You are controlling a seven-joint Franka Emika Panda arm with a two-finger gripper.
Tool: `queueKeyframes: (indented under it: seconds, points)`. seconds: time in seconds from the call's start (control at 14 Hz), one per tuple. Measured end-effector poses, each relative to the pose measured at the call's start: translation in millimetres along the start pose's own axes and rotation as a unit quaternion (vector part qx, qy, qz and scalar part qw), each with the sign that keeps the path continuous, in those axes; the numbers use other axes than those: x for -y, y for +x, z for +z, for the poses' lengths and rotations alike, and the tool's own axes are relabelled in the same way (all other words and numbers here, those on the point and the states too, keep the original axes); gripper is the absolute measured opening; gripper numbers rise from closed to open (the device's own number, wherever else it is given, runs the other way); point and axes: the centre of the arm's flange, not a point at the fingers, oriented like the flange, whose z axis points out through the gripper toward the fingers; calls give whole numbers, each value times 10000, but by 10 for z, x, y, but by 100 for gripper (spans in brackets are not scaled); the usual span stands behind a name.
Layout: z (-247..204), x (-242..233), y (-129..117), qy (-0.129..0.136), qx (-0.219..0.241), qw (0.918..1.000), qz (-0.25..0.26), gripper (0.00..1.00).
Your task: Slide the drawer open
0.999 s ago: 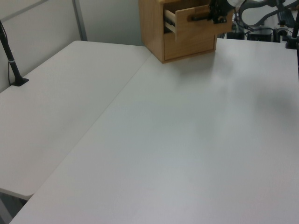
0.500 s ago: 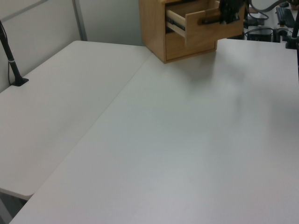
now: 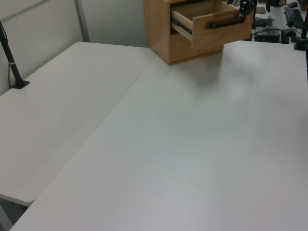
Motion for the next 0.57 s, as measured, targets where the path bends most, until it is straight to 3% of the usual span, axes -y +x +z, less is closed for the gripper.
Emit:
queueKeyframes:
  seconds: [0.07, 0.21, 0.36, 0.43, 0.5, 0.57]
  points:
    - [-11, 60, 41, 343, 42, 9986, 406, 96]
    - [-247, 174, 225, 1177, 256, 9822, 1439, 100]
    - [-565, 286, 374, 1751, 718, 9511, 2440, 100]
    - [-672, 365, 454, 1895, 956, 9343, 2864, 100]
    - [-760, 551, 672, 1947, 1236, 9117, 3400, 100]
    - [-761, 687, 838, 1929, 1364, 8999, 3666, 100]
